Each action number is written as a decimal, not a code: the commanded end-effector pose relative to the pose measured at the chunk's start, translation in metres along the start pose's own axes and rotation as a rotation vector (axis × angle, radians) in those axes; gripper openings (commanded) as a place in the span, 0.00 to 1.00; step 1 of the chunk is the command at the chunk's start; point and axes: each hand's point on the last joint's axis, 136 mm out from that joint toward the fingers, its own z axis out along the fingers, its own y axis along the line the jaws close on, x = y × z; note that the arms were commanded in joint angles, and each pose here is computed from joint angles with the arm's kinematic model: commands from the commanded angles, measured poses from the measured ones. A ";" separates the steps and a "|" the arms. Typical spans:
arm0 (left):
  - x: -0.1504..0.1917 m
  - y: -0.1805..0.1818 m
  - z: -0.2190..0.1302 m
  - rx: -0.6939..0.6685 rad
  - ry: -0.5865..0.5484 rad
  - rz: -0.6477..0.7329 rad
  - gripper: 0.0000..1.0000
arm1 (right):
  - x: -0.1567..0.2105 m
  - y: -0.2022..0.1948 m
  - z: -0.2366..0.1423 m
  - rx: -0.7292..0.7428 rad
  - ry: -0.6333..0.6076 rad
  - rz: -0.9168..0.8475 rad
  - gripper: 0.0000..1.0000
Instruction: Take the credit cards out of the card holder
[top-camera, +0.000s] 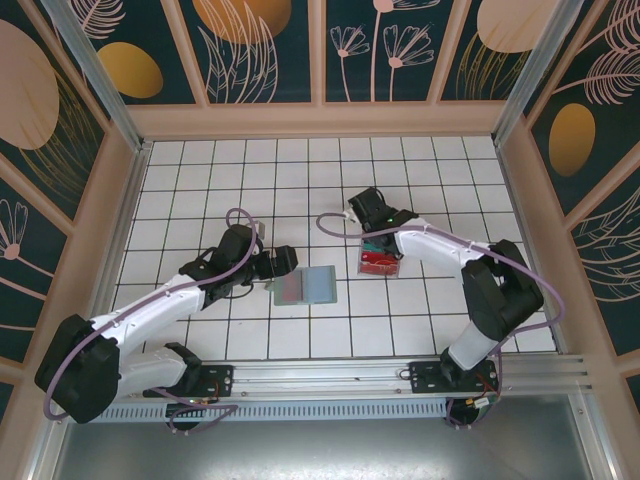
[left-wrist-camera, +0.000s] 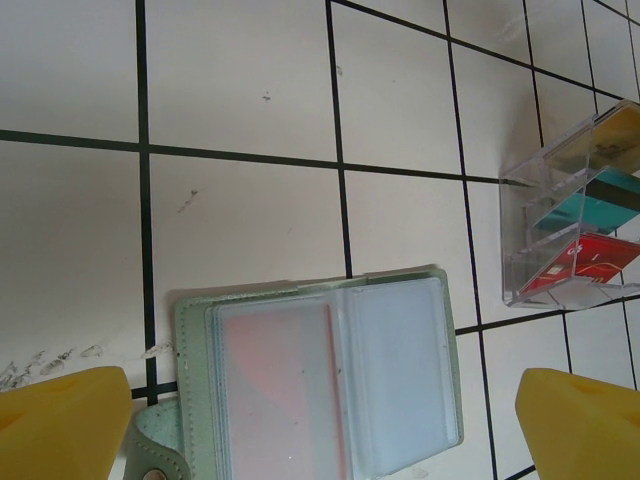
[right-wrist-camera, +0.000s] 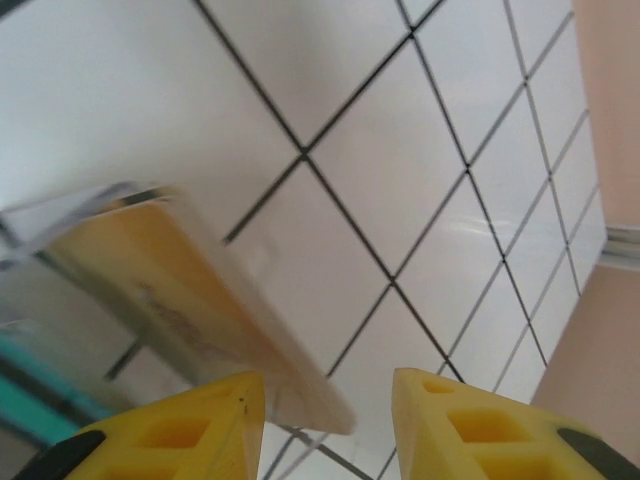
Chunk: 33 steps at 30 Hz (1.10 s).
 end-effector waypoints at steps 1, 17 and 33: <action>-0.001 0.003 -0.002 -0.007 -0.013 -0.007 0.99 | -0.008 -0.027 0.001 0.091 0.001 0.077 0.38; 0.001 0.014 0.003 -0.067 -0.003 -0.035 0.97 | -0.051 -0.001 -0.064 -0.085 -0.109 0.428 0.34; 0.025 0.013 0.012 -0.046 0.125 -0.067 0.79 | -0.077 0.142 -0.102 -0.737 -0.119 0.936 0.27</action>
